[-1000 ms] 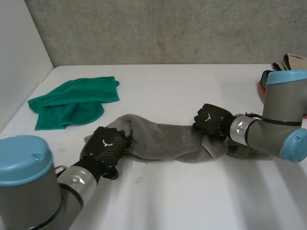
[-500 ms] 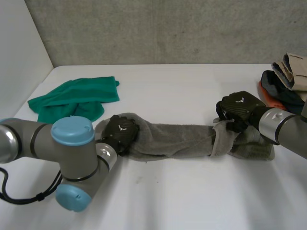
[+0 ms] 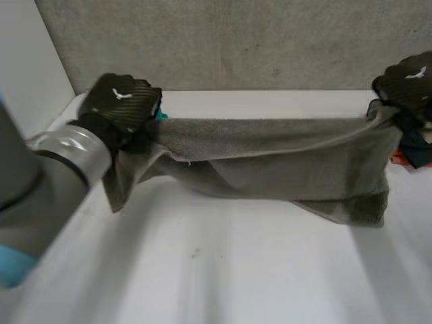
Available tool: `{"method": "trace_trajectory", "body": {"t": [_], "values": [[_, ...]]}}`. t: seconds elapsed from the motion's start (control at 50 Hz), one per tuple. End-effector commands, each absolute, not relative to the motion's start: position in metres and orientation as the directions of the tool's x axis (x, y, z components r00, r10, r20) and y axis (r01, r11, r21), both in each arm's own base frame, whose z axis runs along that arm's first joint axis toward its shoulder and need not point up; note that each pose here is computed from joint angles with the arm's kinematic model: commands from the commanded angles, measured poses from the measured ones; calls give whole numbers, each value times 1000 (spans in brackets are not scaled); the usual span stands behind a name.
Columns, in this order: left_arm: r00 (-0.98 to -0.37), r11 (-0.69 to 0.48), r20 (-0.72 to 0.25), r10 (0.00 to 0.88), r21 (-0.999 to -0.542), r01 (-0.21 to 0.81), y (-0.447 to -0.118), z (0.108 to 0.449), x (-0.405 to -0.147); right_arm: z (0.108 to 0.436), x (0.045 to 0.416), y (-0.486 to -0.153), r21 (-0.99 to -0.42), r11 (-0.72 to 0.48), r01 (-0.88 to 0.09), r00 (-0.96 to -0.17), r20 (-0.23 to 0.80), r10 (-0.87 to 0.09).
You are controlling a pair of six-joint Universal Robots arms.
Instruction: Fold the laundry.
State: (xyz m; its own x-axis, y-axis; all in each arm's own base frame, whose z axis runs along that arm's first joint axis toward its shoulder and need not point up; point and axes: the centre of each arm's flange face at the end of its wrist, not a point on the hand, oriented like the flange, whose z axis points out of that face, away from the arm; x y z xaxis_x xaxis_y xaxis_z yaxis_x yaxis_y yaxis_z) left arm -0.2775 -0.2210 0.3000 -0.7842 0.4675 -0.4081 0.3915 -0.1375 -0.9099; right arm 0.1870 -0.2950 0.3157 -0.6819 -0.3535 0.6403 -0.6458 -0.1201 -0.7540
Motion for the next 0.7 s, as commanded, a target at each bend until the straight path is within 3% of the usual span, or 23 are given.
{"method": "trace_trajectory", "body": {"t": [0.02, 0.06, 0.2, 0.3, 0.32, 0.36, 0.42, 0.44, 0.46, 0.52, 0.54, 0.58, 0.62, 0.68, 0.7], "values": [[-727, 79, -358, 586, -868, 491, -197, 301, -264, 316, 176, -266, -636, -53, -770, -560, 713, -422], [-722, 119, -347, 599, -852, 509, -201, 291, -264, 304, 177, -263, -591, -35, -806, -509, 721, -470], [-720, 260, -323, 614, -779, 571, -245, 227, -268, 252, 184, -284, -549, 55, -834, -471, 658, -588], [-722, 244, -332, 607, -787, 567, -281, 204, -286, 234, 192, -318, -534, 53, -844, -478, 702, -528], [-730, 211, -344, 591, -807, 551, -297, 205, -293, 233, 193, -325, -538, 50, -842, -486, 714, -505], [-735, 153, -367, 570, -832, 534, -314, 212, -300, 238, 197, -347, -560, 17, -828, -516, 750, -414], [-746, -52, -451, 491, -870, 491, -345, 251, -316, 257, 205, -369, -597, -66, -800, -556, 778, -292], [-752, -121, -474, 459, -871, 476, -352, 266, -320, 280, 211, -384, -623, -155, -766, -598, 780, -183], [-774, -252, -500, 390, -866, 433, -362, 296, -326, 289, 213, -389, -637, -191, -747, -622, 771, -141], [-813, -436, -510, 282, -823, 365, -369, 342, -333, 337, 218, -405, -664, -379, -645, -730, 682, 46], [-842, -526, -490, 225, -788, 319, -371, 368, -333, 348, 218, -407, -663, -428, -614, -756, 649, 80], [-863, -582, -468, 192, -762, 284, -371, 382, -333, 381, 216, -406, -631, -554, -543, -815, 556, 165], [-876, -619, -445, 185, -745, 248, -369, 391, -335, 396, 215, -402, -613, -613, -498, -846, 500, 187], [-878, -597, -433, 206, -766, 238, -363, 390, -332, 390, 215, -396, -623, -646, -442, -873, 463, 151], [-877, -564, -424, 228, -792, 236, -359, 387, -326, 384, 216, -396, -634, -641, -432, -876, 464, 132]]}}
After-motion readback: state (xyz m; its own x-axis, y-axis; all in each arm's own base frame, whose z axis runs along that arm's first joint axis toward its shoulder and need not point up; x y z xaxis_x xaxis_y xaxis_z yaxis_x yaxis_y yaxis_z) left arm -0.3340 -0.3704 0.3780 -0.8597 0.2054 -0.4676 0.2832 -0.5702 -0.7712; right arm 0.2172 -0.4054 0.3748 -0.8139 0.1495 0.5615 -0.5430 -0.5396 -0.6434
